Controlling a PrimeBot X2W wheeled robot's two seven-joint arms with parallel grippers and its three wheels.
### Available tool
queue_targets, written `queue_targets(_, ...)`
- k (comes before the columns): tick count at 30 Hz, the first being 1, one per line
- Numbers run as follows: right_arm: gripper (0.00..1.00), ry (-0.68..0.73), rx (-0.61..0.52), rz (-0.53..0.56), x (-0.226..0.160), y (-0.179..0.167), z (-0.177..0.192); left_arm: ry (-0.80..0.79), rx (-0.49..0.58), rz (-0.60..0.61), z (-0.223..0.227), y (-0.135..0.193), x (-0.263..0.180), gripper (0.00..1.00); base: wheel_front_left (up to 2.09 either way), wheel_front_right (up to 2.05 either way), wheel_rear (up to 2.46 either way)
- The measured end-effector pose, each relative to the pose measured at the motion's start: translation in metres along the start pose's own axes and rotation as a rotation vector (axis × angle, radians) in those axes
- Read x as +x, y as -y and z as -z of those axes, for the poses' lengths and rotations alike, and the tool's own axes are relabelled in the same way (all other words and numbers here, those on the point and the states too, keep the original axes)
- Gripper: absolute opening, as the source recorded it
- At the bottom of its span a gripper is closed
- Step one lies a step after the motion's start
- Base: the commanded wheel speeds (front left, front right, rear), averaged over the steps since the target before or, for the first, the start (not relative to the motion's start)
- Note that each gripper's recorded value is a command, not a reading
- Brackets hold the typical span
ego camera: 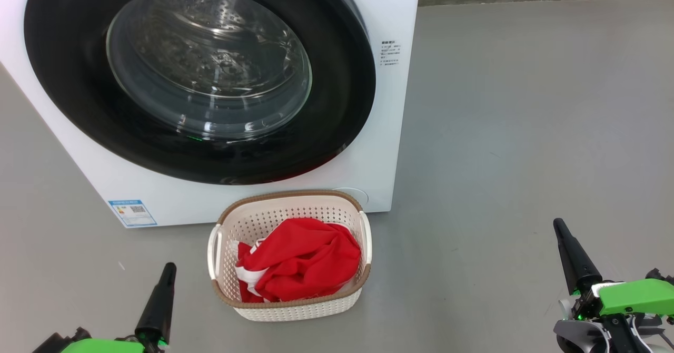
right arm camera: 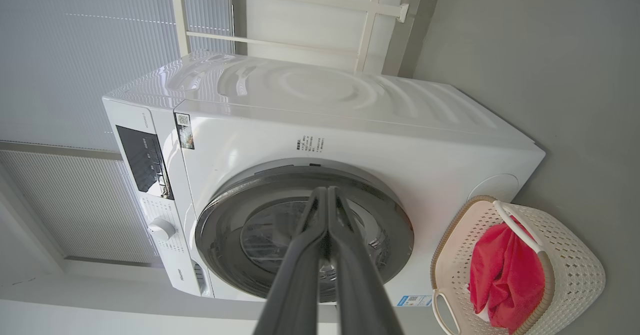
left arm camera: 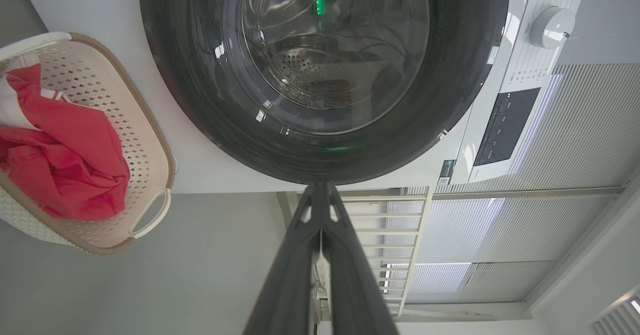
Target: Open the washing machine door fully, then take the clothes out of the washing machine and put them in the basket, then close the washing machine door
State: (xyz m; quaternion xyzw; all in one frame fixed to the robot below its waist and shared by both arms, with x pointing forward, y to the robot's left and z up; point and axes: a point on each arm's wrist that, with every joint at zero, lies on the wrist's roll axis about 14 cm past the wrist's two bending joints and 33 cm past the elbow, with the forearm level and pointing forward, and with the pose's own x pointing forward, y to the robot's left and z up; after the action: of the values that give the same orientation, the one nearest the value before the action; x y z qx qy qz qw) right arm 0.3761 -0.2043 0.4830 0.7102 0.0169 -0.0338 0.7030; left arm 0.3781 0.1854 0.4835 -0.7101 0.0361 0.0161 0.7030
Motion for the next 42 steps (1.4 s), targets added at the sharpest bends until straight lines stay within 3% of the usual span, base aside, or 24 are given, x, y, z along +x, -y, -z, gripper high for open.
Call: queue_targets(42,0.0,0.001,0.001,0.0,-0.0001,0.0,-0.0007,0.0,0.0,0.0,-0.0001,0.0,0.0,0.0,0.0,0.0,0.0)
